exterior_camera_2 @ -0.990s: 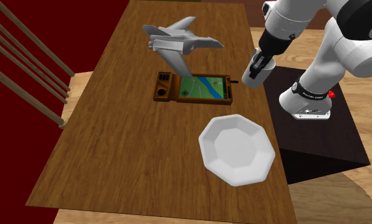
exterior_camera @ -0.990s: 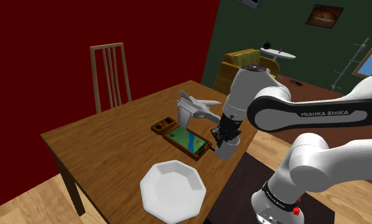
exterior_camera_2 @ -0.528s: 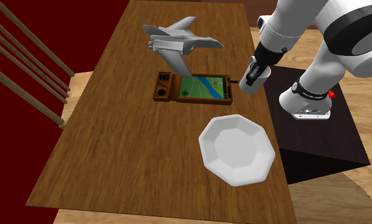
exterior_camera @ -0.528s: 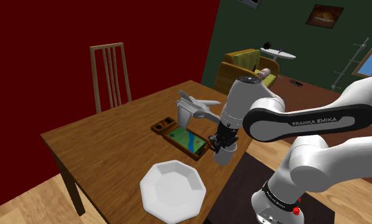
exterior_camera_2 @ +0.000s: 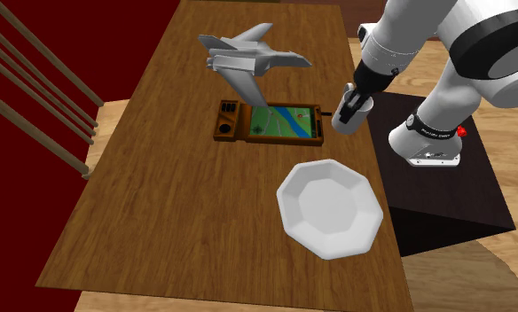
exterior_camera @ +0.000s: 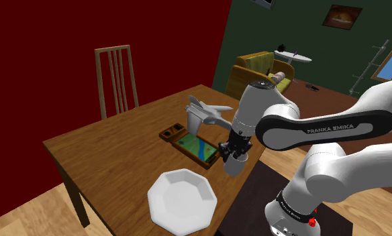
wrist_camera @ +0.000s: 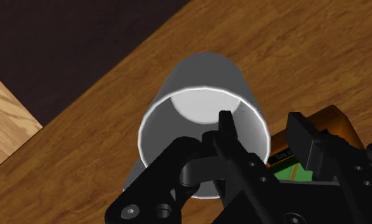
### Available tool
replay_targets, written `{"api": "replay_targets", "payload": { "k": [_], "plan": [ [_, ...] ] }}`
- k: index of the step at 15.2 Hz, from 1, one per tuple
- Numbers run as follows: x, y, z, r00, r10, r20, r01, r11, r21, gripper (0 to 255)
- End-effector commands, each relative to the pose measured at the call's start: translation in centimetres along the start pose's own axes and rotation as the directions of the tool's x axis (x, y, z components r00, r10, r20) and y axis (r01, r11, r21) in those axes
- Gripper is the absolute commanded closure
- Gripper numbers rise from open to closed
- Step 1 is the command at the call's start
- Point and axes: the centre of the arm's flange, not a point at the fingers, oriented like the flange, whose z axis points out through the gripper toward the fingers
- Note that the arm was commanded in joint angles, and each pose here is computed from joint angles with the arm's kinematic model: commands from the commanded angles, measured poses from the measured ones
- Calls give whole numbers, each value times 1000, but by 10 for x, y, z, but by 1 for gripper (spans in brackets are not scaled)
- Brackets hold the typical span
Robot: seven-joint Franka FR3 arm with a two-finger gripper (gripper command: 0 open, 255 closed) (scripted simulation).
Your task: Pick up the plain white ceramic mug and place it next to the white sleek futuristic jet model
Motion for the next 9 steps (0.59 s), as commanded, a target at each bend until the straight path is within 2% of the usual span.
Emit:
{"api": "replay_targets", "payload": {
  "k": [1,5,9],
  "plan": [
    [0,0,0,1000,0,0,0,1000,0,0],
    [0,0,0,1000,0,0,0,1000,0,0],
    [0,0,-50,1000,0,0,0,1000,0,0]
  ]
}}
